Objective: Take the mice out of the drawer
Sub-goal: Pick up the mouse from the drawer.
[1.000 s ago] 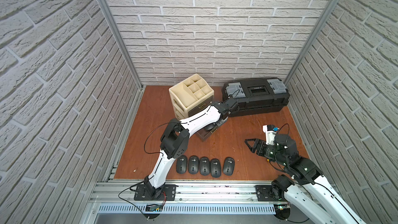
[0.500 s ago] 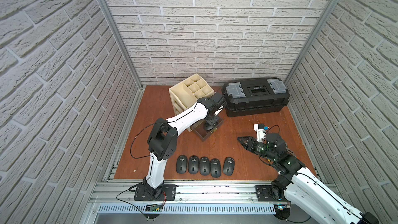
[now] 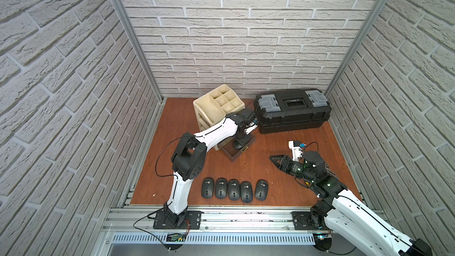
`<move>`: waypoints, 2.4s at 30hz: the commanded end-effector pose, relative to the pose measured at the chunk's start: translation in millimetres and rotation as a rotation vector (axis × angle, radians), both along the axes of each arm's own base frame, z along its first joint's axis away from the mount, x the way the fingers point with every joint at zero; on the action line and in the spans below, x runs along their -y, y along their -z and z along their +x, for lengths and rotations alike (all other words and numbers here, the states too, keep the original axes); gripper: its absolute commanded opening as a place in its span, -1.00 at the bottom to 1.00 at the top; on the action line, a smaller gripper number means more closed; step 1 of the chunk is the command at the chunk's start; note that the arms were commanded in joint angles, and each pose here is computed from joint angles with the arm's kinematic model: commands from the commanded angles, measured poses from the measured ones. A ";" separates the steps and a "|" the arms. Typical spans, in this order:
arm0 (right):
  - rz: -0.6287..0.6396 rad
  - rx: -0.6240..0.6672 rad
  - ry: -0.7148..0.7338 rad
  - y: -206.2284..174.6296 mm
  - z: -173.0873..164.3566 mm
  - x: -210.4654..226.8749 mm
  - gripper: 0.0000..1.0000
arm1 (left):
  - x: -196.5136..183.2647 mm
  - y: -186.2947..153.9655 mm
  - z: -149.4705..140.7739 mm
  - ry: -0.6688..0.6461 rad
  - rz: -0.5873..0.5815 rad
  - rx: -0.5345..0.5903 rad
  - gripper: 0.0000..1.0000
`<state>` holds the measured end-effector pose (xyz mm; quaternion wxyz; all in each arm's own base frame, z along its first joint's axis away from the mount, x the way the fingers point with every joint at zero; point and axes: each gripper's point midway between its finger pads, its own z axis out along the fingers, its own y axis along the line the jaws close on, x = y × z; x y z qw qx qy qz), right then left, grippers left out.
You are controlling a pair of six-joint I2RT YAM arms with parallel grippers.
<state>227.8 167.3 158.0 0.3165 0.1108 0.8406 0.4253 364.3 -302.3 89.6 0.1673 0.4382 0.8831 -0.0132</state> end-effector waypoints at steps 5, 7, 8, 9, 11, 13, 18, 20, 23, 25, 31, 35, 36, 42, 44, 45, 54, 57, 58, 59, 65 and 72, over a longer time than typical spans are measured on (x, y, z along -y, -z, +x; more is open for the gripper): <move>-0.101 0.093 -0.101 -29.7 -15.7 2.6 0.48 | 2.2 12.1 6.2 0.022 -0.045 -0.053 0.11; -0.124 0.097 -0.107 -31.7 -19.0 5.4 0.54 | 1.9 16.9 5.0 0.025 -0.053 -0.072 0.15; -0.133 0.096 -0.109 -31.9 -20.5 6.5 0.57 | 2.2 18.0 4.4 0.025 -0.062 -0.081 0.16; -0.138 0.096 -0.113 -32.2 -21.6 7.0 0.59 | 2.2 20.7 4.1 0.025 -0.067 -0.091 0.21; -0.145 0.092 -0.117 -31.7 -22.7 7.4 0.60 | 3.0 22.5 3.3 0.027 -0.071 -0.099 0.27; -0.147 0.085 -0.117 -29.7 -22.4 7.3 0.60 | 3.9 25.6 2.7 0.028 -0.071 -0.108 0.32; -0.143 0.085 -0.116 -31.3 -20.3 6.1 0.62 | 2.9 36.4 7.4 0.011 -0.052 -0.103 0.32; -0.148 0.085 -0.114 -31.9 -19.6 6.5 0.62 | 1.3 40.7 9.9 0.005 -0.040 -0.093 0.32; -0.154 0.083 -0.115 -31.9 -18.9 6.5 0.63 | -0.2 45.4 14.6 -0.009 -0.025 -0.080 0.32; -0.157 0.081 -0.113 -31.5 -18.2 6.8 0.64 | -0.6 48.8 17.7 -0.017 -0.015 -0.069 0.32; -0.167 0.081 -0.098 -30.6 -17.2 9.5 0.64 | -7.7 53.4 31.2 -0.063 0.044 -0.009 0.32; -0.175 0.071 -0.083 -27.5 -17.0 12.2 0.64 | -13.5 42.1 39.4 -0.109 0.059 0.048 0.24; -0.175 0.070 -0.083 -26.3 -17.3 12.3 0.64 | -13.3 38.1 40.4 -0.115 0.056 0.065 0.24; -0.169 0.062 -0.078 -22.5 -17.7 12.6 0.64 | -12.5 18.5 43.0 -0.129 0.036 0.108 0.32; -0.168 0.061 -0.078 -22.6 -17.9 12.5 0.64 | -11.8 17.7 43.2 -0.123 0.039 0.106 0.37; -0.169 0.060 -0.079 -21.8 -17.9 12.4 0.64 | -12.0 18.6 42.9 -0.120 0.040 0.099 0.41; -0.166 0.054 -0.076 -19.1 -19.1 13.0 0.65 | -1.0 30.7 35.4 -0.090 -0.024 0.001 0.63; -0.167 0.053 -0.074 -18.2 -19.3 13.5 0.64 | 1.3 37.2 34.9 -0.075 -0.018 -0.022 0.65; -0.168 0.052 -0.073 -17.7 -19.3 13.8 0.64 | 1.8 38.6 35.0 -0.071 -0.016 -0.027 0.66; -0.169 0.050 -0.073 -17.3 -19.2 13.7 0.64 | 1.6 39.6 36.6 -0.074 -0.014 -0.027 0.66; -0.171 0.045 -0.069 -15.2 -19.1 14.3 0.64 | 3.3 45.3 37.9 -0.075 -0.022 -0.052 0.73; -0.171 0.045 -0.067 -14.8 -19.0 14.7 0.64 | -1.3 59.1 40.9 -0.089 0.015 -0.051 0.69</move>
